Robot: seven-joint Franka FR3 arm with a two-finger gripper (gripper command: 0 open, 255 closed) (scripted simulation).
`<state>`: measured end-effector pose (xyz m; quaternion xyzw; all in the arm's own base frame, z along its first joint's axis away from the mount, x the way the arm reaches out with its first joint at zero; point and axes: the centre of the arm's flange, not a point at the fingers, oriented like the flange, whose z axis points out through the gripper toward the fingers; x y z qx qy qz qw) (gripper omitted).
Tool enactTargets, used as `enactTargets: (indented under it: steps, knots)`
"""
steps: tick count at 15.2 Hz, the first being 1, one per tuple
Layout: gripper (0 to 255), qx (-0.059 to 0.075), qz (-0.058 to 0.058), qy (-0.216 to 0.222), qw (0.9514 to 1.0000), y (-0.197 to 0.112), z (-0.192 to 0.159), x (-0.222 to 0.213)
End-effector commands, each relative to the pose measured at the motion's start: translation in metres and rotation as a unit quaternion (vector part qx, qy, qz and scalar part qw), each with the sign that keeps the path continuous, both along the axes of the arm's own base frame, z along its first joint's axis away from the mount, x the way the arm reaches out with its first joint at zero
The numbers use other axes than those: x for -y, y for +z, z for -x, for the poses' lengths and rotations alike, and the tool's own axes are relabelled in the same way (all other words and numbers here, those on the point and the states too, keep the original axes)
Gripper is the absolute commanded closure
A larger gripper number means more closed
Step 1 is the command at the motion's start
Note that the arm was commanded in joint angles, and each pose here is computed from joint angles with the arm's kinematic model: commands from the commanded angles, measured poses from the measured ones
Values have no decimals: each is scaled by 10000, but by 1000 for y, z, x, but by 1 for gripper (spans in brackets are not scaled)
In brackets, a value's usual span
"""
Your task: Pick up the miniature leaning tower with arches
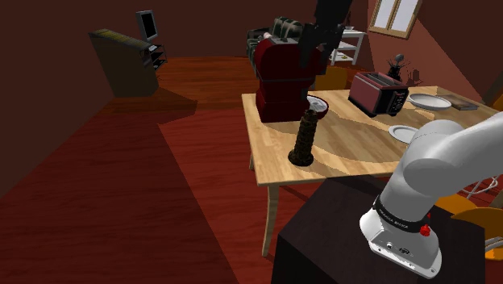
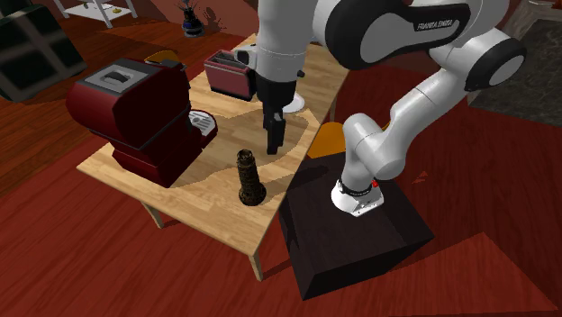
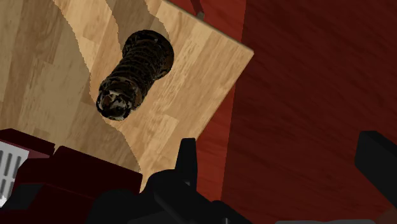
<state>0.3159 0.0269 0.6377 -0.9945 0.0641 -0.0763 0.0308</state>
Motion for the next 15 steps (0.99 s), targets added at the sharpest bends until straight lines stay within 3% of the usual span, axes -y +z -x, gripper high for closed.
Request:
enactTargets:
  steps: [1, 15]
  knots:
    - [0, 0, 0, 0, 10000, 0, 0, 0]
    - [0, -697, -78, -464, 9965, -134, -75, 113]
